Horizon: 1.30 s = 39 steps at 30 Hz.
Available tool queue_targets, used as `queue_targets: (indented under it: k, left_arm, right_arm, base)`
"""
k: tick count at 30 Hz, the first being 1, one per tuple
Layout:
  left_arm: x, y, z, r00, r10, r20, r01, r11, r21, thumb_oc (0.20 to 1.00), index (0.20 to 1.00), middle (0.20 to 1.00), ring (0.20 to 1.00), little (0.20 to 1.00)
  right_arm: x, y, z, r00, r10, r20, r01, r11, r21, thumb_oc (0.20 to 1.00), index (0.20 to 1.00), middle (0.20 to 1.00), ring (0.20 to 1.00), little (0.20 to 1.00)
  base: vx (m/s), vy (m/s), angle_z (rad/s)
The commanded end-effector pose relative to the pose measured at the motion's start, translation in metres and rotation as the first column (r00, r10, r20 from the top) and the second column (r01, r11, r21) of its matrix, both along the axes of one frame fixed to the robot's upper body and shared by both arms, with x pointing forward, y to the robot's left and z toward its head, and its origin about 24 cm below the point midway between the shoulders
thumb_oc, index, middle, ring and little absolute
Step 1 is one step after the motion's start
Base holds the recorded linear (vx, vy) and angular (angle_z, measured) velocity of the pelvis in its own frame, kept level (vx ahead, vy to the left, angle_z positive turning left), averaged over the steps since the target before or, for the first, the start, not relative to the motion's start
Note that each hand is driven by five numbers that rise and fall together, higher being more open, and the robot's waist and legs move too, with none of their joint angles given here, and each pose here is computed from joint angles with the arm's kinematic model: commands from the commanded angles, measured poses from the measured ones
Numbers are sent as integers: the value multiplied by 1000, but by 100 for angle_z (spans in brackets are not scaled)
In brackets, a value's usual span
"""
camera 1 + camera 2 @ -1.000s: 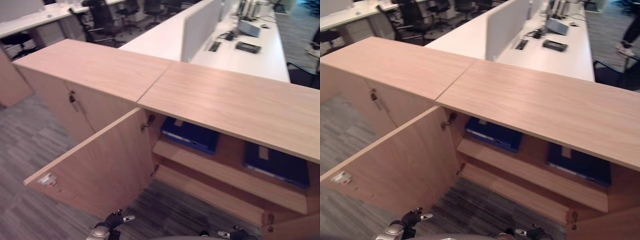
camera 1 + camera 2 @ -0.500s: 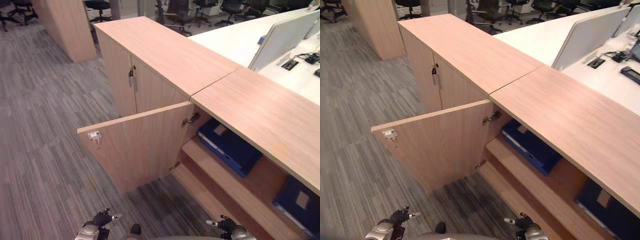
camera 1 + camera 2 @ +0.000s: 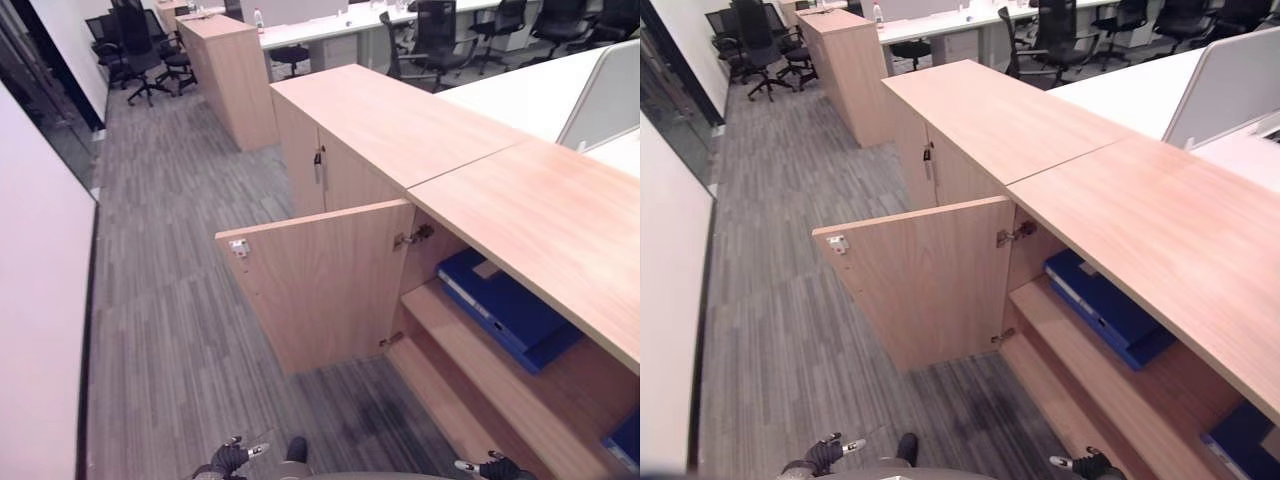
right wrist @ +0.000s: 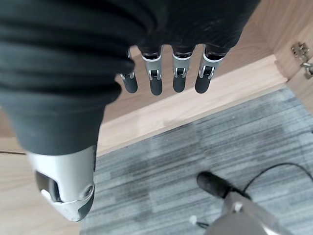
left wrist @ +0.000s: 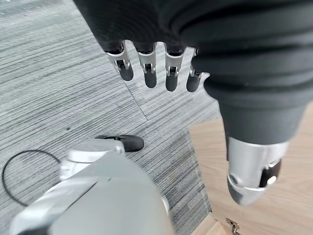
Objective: Put the empty folder in the office cabinet
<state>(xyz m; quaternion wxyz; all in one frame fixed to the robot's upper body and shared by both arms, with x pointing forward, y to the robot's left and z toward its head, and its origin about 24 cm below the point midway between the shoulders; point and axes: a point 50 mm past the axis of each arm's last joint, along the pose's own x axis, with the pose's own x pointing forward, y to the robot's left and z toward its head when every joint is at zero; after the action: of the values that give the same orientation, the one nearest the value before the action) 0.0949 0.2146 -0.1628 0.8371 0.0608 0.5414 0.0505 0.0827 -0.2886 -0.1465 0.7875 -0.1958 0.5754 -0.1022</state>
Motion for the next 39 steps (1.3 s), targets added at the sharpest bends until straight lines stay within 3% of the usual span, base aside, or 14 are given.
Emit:
queue_targets:
  k: [1,8,22,28,39]
  left_arm:
    - [45,20,18,991,0,134,-7,999,52,1000,1000,1000,1000,1000]
    - [37,18,15,994,-30,109,24,998,55,1000,1000,1000,1000,1000]
    - [76,35,37,967,-69,244,42,992,116,1000,1000,1000,1000,1000]
    - [105,52,60,934,-56,354,-1,987,158,1000,1000,1000,1000,1000]
    - [174,121,146,816,-29,577,-170,942,289,1000,1000,1000,1000,1000]
  right_arm:
    - [33,10,4,993,-57,99,54,998,32,1000,1000,1000,1000,1000]
    - [19,6,1,994,-92,66,90,995,41,1000,1000,1000,1000,1000]
    - [7,18,-6,999,-39,5,39,998,59,1000,1000,1000,1000,1000]
    - [9,17,-5,1000,-22,5,21,998,52,1000,1000,1000,1000,1000]
    - [6,20,-6,1000,8,11,-9,997,75,1000,1000,1000,1000,1000]
  base:
    - [-127,23,9]
    - [42,99,18]
    - [42,105,-4]
    - [35,48,-12]
    - [25,30,-16]
